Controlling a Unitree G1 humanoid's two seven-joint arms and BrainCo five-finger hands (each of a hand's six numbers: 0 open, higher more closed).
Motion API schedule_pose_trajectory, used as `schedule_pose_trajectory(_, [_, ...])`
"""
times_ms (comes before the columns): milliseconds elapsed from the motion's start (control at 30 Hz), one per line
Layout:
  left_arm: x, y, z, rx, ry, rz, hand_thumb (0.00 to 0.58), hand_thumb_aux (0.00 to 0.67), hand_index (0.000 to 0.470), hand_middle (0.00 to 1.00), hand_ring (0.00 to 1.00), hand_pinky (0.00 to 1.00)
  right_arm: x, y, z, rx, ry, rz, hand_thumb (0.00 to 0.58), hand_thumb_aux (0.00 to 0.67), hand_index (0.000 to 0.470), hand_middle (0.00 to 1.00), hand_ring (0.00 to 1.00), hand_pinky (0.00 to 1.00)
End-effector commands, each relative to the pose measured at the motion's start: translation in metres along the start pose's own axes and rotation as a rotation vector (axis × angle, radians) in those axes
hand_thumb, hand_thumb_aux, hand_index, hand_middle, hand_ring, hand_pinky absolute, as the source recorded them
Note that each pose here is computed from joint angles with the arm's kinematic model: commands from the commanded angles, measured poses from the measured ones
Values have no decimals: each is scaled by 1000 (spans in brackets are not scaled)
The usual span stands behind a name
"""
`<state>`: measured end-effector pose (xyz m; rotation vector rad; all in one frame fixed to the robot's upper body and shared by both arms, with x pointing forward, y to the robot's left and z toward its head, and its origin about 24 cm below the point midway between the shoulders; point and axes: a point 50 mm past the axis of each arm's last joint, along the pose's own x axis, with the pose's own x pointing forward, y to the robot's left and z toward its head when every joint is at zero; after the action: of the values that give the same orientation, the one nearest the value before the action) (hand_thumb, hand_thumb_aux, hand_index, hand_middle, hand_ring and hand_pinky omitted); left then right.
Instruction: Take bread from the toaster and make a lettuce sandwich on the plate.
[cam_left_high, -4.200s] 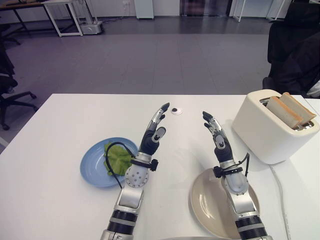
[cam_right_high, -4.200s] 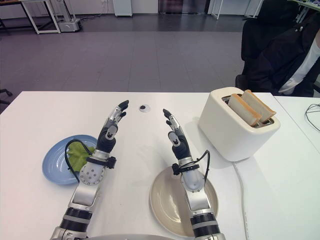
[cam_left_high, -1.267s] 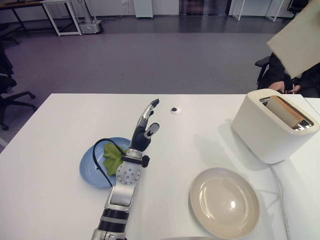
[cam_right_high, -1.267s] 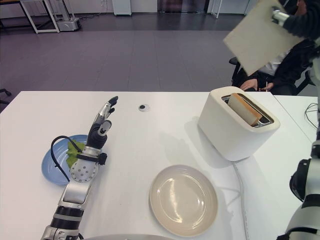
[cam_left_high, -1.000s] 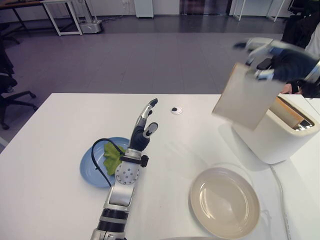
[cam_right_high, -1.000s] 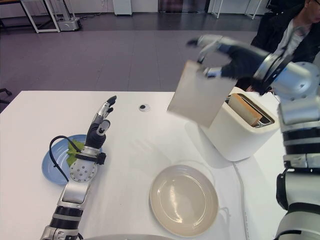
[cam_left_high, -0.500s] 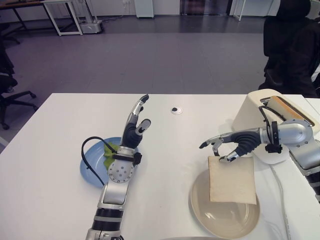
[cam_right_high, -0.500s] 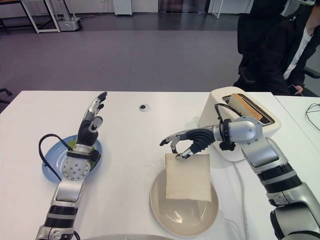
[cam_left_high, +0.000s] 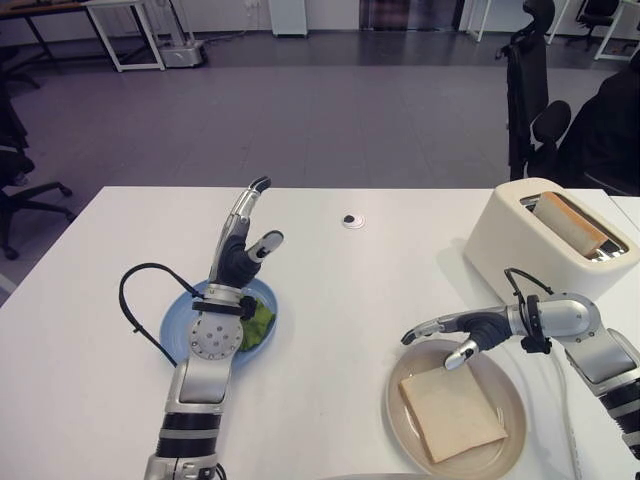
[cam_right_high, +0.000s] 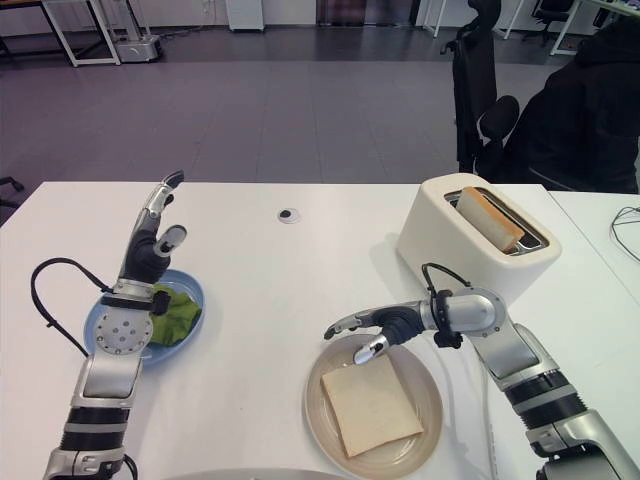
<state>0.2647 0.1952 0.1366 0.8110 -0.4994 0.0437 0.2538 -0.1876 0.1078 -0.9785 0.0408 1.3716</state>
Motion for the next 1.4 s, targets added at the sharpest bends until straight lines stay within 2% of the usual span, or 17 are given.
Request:
schedule_pose_trajectory(33, [1,19,-12,418,28,-82,0,0,0,0,0,0,-14,-23,14,-60,-11,-94,0,0,0,0,0,0])
schedule_pose_trajectory(133, [-7,30,-35,860,133,-242,0,0,0,0,0,0,-24,-38,22,-82,-33,-167,0,0,0,0,0,0])
schedule_pose_trajectory(233, [-19,38,-55,1019,294,-394,0,0,0,0,0,0,-31,-47,26,-87,-45,-214,0,0,0,0,0,0])
schedule_pose_trajectory(367, [-34,39,-67,1051,415,-537,0,0,0,0,0,0,-31,-43,21,-55,-41,-223,0,0,0,0,0,0])
schedule_pose_trajectory(900, [-56,10,-71,854,428,-824,0,0,0,0,0,0,-31,-52,17,-60,-17,-292,0,0,0,0,0,0])
schedule_pose_trajectory(933, [-59,7,-73,849,435,-850,79,47,33,0,0,0,-32,-53,18,-62,-19,-296,0,0,0,0,0,0])
schedule_pose_trajectory(1000, [-65,1,-75,823,445,-899,316,218,153,0,0,0,-32,-54,18,-65,-20,-306,0,0,0,0,0,0])
schedule_pose_trajectory(1033, [-66,-2,-75,812,442,-914,458,363,254,0,0,0,-33,-54,18,-66,-19,-310,0,0,0,0,0,0])
schedule_pose_trajectory(1067, [-65,-5,-74,807,431,-916,562,552,387,0,0,0,-33,-53,18,-65,-18,-313,0,0,0,0,0,0])
schedule_pose_trajectory(1100, [-65,-6,-73,799,422,-911,580,670,470,0,0,0,-32,-53,17,-64,-18,-312,0,0,0,0,0,0])
schedule_pose_trajectory(1300, [-56,-16,-59,704,340,-861,580,670,470,0,0,0,-30,-53,13,-66,1,-322,0,0,0,0,0,0])
schedule_pose_trajectory(1400, [-44,-13,-48,682,280,-765,580,670,470,0,0,0,-29,-52,10,-66,15,-324,0,0,0,0,0,0])
